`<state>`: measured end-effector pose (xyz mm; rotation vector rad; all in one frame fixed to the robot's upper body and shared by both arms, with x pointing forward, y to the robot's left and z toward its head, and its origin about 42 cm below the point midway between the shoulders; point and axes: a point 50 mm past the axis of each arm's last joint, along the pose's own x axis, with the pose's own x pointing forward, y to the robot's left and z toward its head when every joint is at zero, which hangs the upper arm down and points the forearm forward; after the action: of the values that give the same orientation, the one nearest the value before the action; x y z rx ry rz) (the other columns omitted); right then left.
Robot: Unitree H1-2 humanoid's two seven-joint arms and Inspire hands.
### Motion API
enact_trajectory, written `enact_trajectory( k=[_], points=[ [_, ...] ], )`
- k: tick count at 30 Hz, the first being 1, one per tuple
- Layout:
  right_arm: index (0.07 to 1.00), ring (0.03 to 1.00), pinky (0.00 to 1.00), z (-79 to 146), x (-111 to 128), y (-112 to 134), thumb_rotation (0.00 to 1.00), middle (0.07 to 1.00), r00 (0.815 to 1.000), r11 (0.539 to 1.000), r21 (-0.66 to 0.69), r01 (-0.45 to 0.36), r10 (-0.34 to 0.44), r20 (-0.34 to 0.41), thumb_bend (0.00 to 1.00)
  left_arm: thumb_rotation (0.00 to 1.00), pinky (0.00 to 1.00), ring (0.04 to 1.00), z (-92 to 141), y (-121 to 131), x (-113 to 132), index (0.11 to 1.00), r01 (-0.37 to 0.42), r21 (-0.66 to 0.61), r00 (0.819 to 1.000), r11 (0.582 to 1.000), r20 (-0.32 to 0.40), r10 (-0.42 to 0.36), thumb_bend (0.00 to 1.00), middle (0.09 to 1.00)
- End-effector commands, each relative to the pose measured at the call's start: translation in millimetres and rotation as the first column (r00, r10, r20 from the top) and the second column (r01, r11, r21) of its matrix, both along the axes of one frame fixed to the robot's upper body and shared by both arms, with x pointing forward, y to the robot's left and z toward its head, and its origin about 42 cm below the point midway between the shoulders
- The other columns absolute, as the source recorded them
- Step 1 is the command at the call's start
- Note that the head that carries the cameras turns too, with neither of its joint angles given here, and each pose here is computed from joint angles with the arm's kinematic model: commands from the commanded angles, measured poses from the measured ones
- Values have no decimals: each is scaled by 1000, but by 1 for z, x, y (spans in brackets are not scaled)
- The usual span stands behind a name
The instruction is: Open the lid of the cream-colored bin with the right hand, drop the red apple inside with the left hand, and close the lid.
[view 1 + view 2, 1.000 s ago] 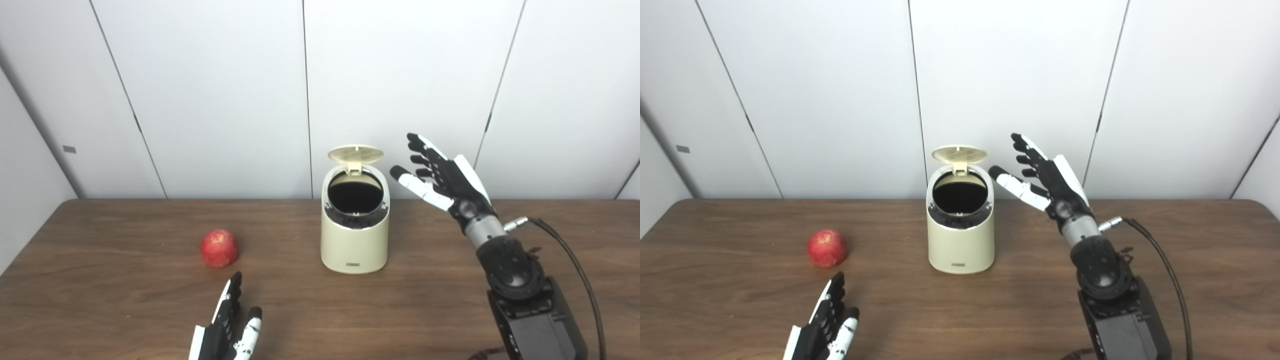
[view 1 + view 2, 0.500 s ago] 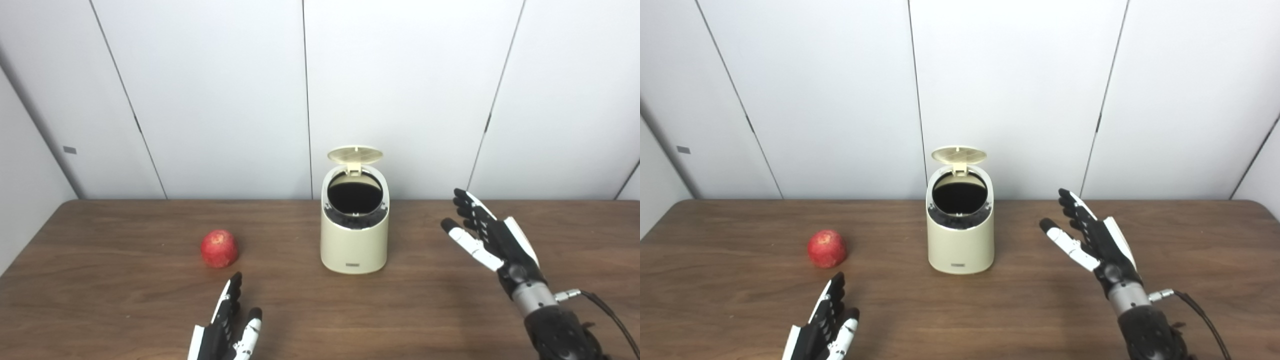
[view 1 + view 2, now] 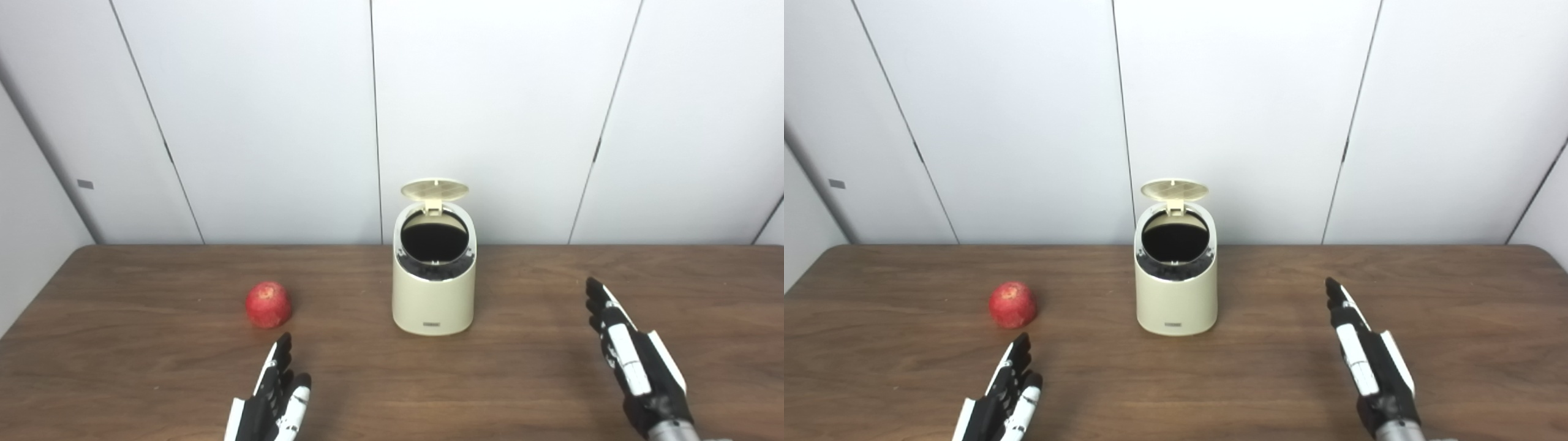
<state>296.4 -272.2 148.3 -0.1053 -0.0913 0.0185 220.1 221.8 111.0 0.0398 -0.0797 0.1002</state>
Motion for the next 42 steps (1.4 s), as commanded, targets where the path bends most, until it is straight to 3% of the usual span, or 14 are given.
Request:
enact_trajectory(
  k=[1,8,13,20,26,29,32,35,37,42],
  points=[
    [965,995,1000,18,-2,3,985,987,993,999,32,0,-4,121,541,634,1000,1000,-1,4,-5,990,-5,-1,1000,1000,2,5,280,993],
    [976,991,1000,9,-18,1,1000,987,993,998,53,14,-20,115,531,675,1000,1000,1,4,-6,988,-5,-15,1000,1000,6,5,268,992],
    [986,1000,1000,1,-24,-7,1000,999,996,997,73,15,-21,88,536,719,1000,993,2,0,-7,977,-8,-14,1000,1000,14,8,318,980],
    [1000,1000,1000,-3,-23,-13,1000,1000,998,998,64,12,-17,64,530,641,994,974,-2,-4,-8,959,-16,6,1000,1000,-6,16,369,962],
    [968,980,1000,6,-25,-15,1000,975,998,997,73,27,-31,58,562,647,992,970,-5,-11,-6,961,-14,18,1000,1000,-19,15,427,959],
    [919,910,881,10,-27,-14,1000,918,997,997,75,30,-35,65,576,608,991,967,-5,-13,-5,969,-19,21,1000,1000,-16,19,465,961],
    [887,871,793,12,-27,-13,986,888,997,996,91,21,-27,69,574,551,873,911,-4,-16,-4,966,-41,13,999,999,-17,41,480,943],
    [823,800,706,18,-29,-7,934,830,997,993,105,53,-58,41,600,525,861,890,-1,-16,-3,964,-65,53,997,996,-26,66,494,934],
    [800,774,675,20,-29,-4,921,811,998,993,107,57,-60,30,606,516,896,901,4,-15,-1,974,-68,75,997,995,-20,70,503,939],
    [791,778,661,22,-29,-2,902,809,998,992,110,63,-65,18,666,324,887,917,23,-12,4,978,-99,157,995,983,20,97,578,943]
  ],
)
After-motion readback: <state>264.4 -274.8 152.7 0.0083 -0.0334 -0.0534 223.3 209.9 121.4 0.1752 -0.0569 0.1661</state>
